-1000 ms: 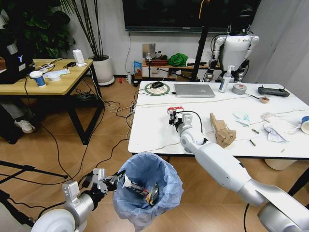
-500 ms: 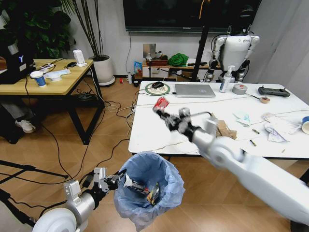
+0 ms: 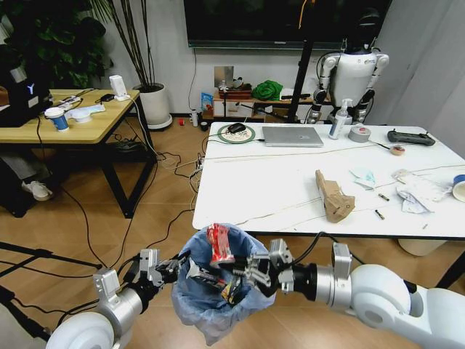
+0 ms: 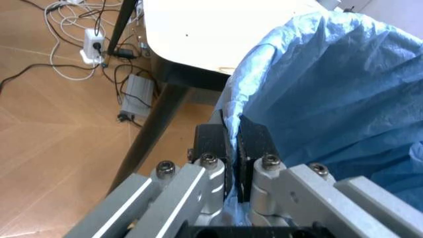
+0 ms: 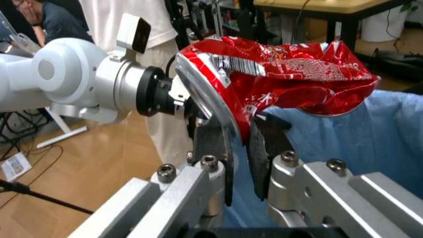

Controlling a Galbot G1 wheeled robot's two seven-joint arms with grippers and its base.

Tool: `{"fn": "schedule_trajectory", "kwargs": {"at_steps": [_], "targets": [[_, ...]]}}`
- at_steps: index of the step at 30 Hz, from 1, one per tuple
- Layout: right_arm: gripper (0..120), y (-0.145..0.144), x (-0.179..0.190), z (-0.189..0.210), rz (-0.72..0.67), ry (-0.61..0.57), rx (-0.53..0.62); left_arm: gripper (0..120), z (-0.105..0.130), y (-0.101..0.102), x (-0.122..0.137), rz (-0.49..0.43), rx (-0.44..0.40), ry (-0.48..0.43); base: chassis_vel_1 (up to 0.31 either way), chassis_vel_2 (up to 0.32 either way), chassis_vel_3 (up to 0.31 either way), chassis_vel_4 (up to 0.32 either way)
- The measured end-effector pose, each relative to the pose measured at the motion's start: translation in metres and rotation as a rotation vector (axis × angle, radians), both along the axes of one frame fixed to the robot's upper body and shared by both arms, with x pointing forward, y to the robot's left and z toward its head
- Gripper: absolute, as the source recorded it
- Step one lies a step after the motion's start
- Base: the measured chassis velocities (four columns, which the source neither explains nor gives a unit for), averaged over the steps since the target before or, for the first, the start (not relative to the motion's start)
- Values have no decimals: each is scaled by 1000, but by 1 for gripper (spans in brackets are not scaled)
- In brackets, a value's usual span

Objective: Pick up the trash bin and place the trash from the table into it.

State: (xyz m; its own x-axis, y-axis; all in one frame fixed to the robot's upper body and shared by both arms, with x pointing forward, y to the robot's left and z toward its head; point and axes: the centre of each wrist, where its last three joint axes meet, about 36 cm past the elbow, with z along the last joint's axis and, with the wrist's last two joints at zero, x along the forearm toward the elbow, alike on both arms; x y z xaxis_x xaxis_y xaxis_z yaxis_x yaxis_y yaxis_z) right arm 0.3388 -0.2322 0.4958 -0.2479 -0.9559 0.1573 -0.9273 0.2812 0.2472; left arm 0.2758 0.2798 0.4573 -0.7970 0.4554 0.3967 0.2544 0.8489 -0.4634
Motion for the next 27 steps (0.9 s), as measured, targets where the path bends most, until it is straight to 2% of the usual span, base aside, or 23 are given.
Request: {"fn": "schedule_trajectory", "kwargs": {"at_steps": [4,10,12,17,18,19,20,22,24,25,26,27], "targets": [[11,-1,3,-2,-8,-6,-11,0,0,0,0,0,-1,0,0,0,0,0],[37,-1,4,-8,-24,-8,-27,0,-1,0,1,1,-1,2,0,0,0,0],[37,-1,4,-8,-25,-8,-27,0,-1,0,1,0,-1,2,0,0,0,0],[60,-1,10,-5,-43,-31,-19,0,-2,0,0,2,1,7,0,0,0,0],[60,-1,10,-5,-43,-31,-19,0,-2,0,0,2,1,7,0,0,0,0],[66,0,14,-2,-57,-45,-12,0,-3,0,0,2,1,9,0,0,0,0],[68,1,23,3,-89,-71,2,0,-3,0,-1,2,2,11,0,0,0,0],[79,-4,54,20,-260,-135,19,0,-5,-1,-2,4,5,13,0,0,0,0],[88,-16,70,28,-411,-166,-13,0,-5,-2,-3,4,3,13,0,0,0,0],[91,-22,76,29,-474,-177,-32,0,-5,-2,-4,3,3,12,0,0,0,0],[91,-22,76,29,-474,-177,-32,0,-5,-2,-4,3,3,12,0,0,0,0],[94,-30,84,29,-559,-193,-58,0,-5,-2,-4,4,2,10,0,0,0,0]]}}
